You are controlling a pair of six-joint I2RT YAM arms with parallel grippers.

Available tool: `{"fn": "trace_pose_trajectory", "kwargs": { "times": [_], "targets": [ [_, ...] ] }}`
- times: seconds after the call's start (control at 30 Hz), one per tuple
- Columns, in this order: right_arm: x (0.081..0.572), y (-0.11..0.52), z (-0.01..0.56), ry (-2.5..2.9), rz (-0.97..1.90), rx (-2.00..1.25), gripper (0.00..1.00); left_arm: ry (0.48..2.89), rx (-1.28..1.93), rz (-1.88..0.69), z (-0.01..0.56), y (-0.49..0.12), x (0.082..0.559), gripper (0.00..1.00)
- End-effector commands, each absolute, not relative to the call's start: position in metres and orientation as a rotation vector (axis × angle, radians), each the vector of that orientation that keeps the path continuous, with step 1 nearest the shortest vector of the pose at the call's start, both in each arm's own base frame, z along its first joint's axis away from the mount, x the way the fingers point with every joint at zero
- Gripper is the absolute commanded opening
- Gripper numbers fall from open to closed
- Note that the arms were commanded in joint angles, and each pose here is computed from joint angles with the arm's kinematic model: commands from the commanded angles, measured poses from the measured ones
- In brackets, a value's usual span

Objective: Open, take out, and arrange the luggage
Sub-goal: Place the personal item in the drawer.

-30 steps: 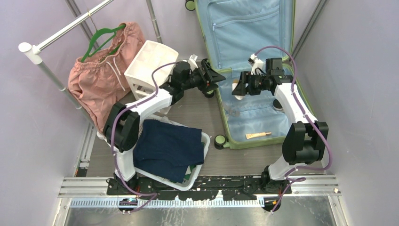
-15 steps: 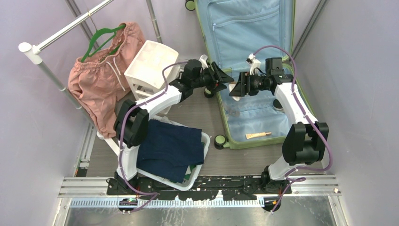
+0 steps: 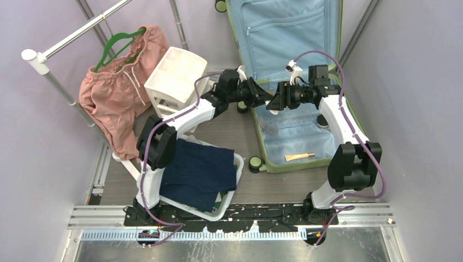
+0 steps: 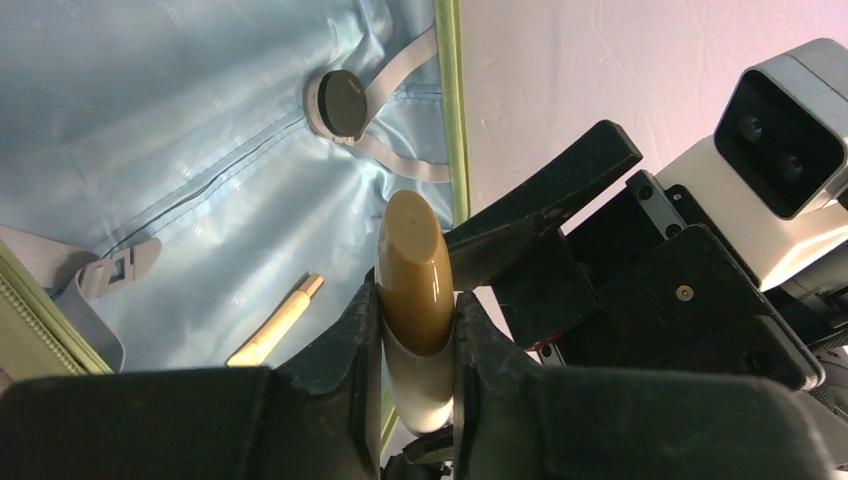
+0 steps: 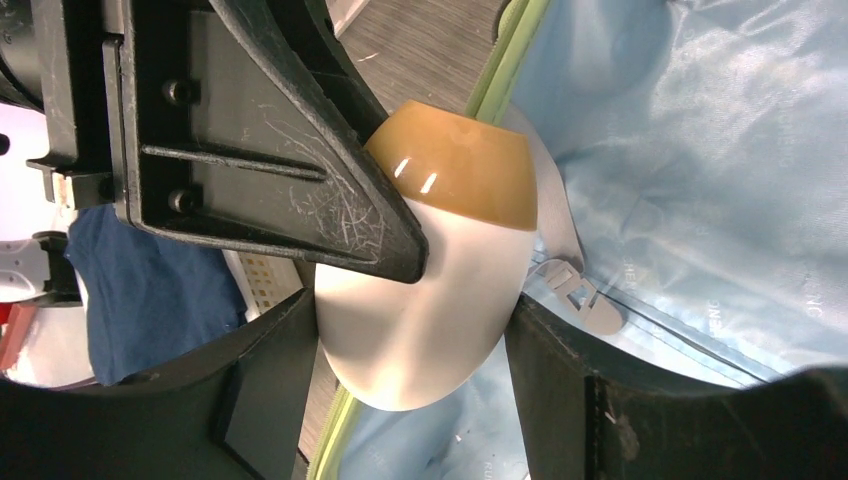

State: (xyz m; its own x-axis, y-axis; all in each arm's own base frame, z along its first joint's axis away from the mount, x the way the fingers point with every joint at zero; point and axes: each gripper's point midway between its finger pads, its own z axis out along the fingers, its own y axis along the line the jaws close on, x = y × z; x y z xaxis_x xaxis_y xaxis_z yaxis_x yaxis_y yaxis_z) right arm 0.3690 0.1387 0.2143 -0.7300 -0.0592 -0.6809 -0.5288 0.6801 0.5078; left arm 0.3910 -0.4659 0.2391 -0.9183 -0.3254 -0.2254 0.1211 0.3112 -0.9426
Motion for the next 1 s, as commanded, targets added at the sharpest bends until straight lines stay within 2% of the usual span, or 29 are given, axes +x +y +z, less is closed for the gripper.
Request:
{"fn": "trace_pose_trajectory", "kwargs": {
  "times": [0.0,0.07,0.13,0.3,0.33,0.6,0.77,0.97],
  "targets": [
    [0.371,0.148,0.247,2.135,0.962,-0.518,0.24,2.106,-0.077,-1.758,0.281,-0.477,0.383,0.04],
    [0.372,0.148,0.247,2.138,0.957,-0.515,0.27,2.095,-0.068,-1.768,0.284,-0.476,0.382,0.0],
    [0.371,0.147,0.248,2.143,0.958,-0.51,0.38,2.085,-0.052,-1.749,0.288,-0.473,0.381,0.0],
    [0.363,0.145,0.246,2.158,0.943,-0.554,0.97,2.052,-0.009,-1.603,0.297,-0.456,0.385,0.0],
    [0.36,0.145,0.245,2.163,0.943,-0.575,0.99,2.046,-0.009,-1.57,0.299,-0.45,0.387,0.0],
    [0.331,0.148,0.243,2.122,0.983,-0.771,1.0,2.068,0.119,-1.205,0.299,-0.397,0.393,0.0],
    [0.326,0.146,0.242,2.126,0.968,-0.796,1.0,2.128,0.297,-0.74,0.292,-0.34,0.393,0.0],
    [0.332,0.139,0.212,2.241,0.946,-0.701,1.0,2.121,0.443,-0.226,0.297,-0.265,0.398,0.0]
  ]
}}
